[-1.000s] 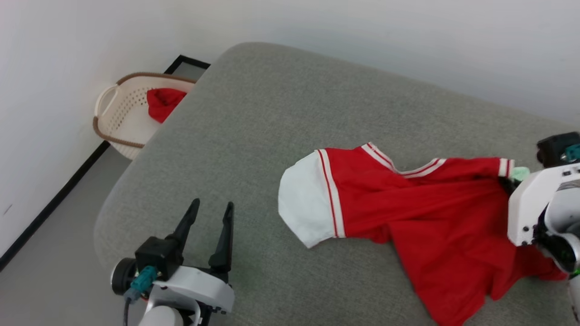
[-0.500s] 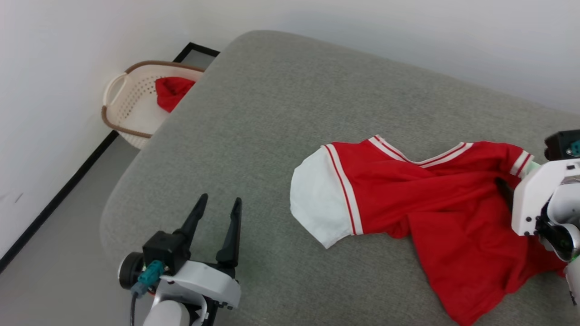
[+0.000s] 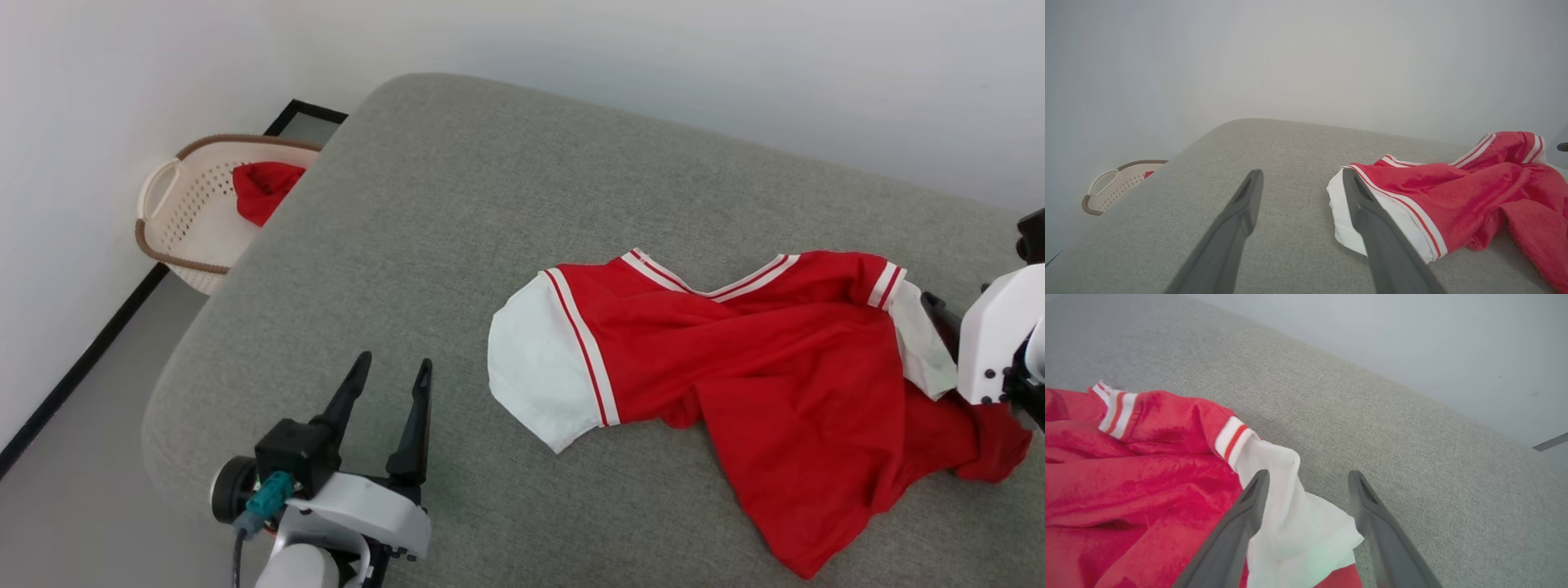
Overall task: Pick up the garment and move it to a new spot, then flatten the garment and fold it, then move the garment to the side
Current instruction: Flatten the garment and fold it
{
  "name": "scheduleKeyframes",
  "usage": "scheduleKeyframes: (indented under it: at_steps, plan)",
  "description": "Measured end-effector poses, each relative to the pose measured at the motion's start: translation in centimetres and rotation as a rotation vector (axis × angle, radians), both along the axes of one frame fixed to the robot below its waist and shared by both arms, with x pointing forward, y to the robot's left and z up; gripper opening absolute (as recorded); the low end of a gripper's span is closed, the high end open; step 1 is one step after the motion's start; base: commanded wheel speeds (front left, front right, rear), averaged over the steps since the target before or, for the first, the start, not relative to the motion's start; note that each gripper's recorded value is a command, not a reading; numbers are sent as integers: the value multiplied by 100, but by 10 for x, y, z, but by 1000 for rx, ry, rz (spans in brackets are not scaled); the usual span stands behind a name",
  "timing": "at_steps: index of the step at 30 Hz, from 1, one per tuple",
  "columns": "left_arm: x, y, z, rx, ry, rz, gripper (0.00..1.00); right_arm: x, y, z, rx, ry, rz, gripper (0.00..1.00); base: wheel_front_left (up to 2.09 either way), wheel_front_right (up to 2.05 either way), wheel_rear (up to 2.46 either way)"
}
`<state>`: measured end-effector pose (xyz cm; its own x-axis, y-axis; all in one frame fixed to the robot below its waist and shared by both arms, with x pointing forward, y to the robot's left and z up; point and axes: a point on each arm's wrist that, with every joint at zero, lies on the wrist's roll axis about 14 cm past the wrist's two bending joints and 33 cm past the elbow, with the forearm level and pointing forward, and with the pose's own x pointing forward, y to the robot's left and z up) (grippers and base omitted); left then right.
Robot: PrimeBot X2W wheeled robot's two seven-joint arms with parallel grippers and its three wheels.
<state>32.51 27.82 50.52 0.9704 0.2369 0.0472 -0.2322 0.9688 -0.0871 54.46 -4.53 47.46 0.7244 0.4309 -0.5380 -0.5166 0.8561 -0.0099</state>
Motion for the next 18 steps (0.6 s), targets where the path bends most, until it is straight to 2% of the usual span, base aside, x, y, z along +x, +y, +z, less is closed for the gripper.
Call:
scheduleKeyframes:
  at_steps: [6, 18]
  plan:
    - [4, -2, -1, 6, 6, -9, 100, 0, -5, -14, -16, 54, -9, 100, 0, 0, 0]
    - [-3, 6, -5, 11, 30, 21, 100, -13, 2, -67, -98, 272, 0, 100, 0, 0, 0]
